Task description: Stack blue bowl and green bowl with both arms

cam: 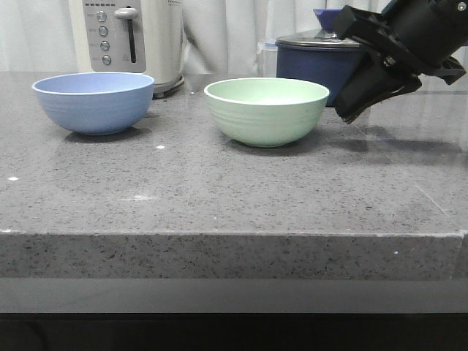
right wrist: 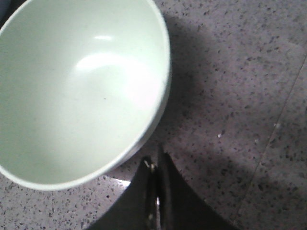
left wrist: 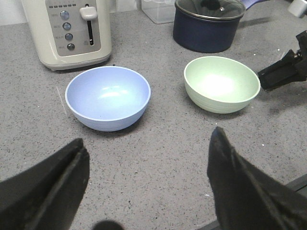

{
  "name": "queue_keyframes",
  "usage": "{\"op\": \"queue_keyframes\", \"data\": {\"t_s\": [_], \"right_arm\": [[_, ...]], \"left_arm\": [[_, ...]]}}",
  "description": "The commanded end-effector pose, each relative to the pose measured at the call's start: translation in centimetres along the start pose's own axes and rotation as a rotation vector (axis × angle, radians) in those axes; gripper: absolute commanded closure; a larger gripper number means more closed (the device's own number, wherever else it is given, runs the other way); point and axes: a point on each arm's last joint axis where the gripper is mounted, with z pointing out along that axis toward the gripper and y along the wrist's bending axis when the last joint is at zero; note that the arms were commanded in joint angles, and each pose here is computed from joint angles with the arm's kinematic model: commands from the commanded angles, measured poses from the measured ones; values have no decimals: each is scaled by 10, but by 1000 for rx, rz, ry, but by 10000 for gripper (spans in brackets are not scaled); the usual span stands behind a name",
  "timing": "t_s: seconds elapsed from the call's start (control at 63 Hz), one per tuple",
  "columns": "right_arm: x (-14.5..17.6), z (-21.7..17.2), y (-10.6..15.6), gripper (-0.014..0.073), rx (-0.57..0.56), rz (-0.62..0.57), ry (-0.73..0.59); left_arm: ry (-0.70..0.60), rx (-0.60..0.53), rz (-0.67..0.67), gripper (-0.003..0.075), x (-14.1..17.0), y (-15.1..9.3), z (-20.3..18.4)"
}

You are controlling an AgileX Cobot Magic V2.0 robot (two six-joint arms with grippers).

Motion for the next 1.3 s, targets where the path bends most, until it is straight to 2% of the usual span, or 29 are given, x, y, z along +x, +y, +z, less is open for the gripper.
{"op": "queue_keyframes", "data": {"t_s": [0.0,0.429,0.588,0.81,1.033,1.128,1.287], "right_arm": [[-16,-16,7,658,3,-7,-104],[-16,-16,6,658,5,-7,-107],[-16,-16,6,658,5,-7,-107],[-16,-16,6,658,5,-7,-107],[-16,-16,6,658,5,-7,-107],[-16,-16,6,658,5,-7,-107],[-16,-16,6,658,5,-7,-107]], "left_arm": [[-93,7,4,209,-14,-1,-2],[-47,4,5,209,-11,-1,3],[31,-67,1,209,-22,6,22],[209,-188,-49,209,-44,29,63],[361,-302,-165,209,-57,73,117],[418,-301,-218,209,-59,88,139],[444,-176,-297,209,-64,103,177]]}}
